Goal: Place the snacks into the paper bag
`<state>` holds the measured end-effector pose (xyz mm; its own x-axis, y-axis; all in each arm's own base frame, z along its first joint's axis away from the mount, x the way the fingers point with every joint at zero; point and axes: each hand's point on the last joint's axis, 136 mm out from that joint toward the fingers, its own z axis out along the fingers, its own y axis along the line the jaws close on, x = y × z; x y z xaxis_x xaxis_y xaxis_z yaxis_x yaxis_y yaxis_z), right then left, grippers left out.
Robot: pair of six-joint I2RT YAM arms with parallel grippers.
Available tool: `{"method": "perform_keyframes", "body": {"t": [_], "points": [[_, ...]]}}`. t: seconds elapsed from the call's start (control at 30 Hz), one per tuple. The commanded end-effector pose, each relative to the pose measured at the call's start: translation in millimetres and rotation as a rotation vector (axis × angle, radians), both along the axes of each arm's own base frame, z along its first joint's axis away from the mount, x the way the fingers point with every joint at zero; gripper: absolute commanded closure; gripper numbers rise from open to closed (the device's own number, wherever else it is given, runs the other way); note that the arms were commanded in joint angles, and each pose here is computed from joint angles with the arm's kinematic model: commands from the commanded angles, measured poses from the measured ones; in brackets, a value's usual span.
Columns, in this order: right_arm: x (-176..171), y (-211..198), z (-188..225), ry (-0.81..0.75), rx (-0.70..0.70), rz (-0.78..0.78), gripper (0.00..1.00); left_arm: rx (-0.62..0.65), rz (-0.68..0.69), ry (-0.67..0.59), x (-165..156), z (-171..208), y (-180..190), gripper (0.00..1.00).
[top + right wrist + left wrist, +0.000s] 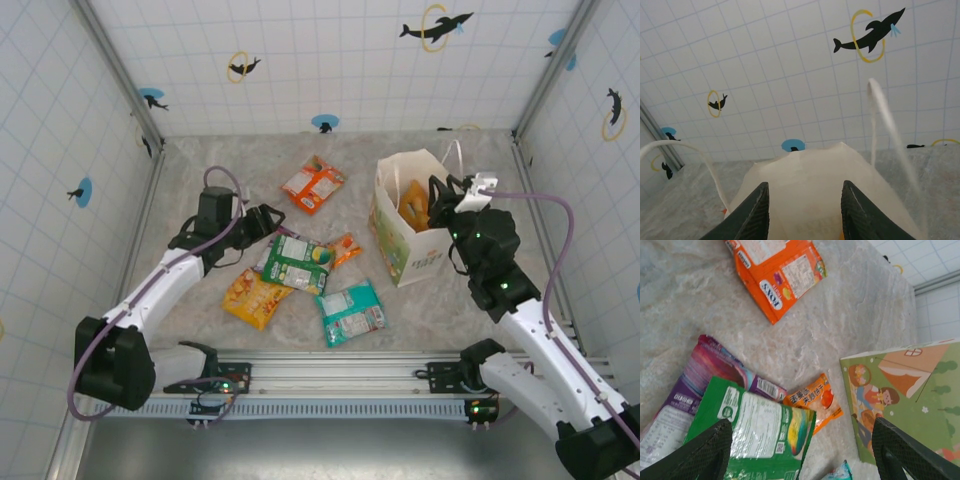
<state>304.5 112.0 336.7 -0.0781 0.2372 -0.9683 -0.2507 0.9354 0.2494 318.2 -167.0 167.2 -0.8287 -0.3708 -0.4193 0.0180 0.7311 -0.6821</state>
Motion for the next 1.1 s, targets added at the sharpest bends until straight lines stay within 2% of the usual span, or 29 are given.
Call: {"method": "perform_keyframes", "body": {"t": [0.0,0.1,0.37,0.57,0.87,1.07], "points": [[-14,5,31,-0.057,0.031,0.063,0.57,-0.045,0.009,0.068,-15,-8,7,0.26],[-26,15,38,-0.059,0.023,0.149,0.56,-0.065,0.024,0.103,-21,-18,14,0.27],[-58,35,18,0.040,0.015,0.334,0.55,-0.109,0.003,0.190,-49,-44,17,0.31],[-69,33,-16,0.165,0.033,0.346,0.55,-0.132,-0.151,0.140,-78,-34,1,0.33],[-74,31,-37,0.229,0.067,0.341,0.55,-0.071,-0.246,0.276,-131,-67,-33,0.40],[-78,32,-41,0.236,0.077,0.351,0.56,-0.054,-0.303,0.337,-152,-88,-53,0.45]]}}
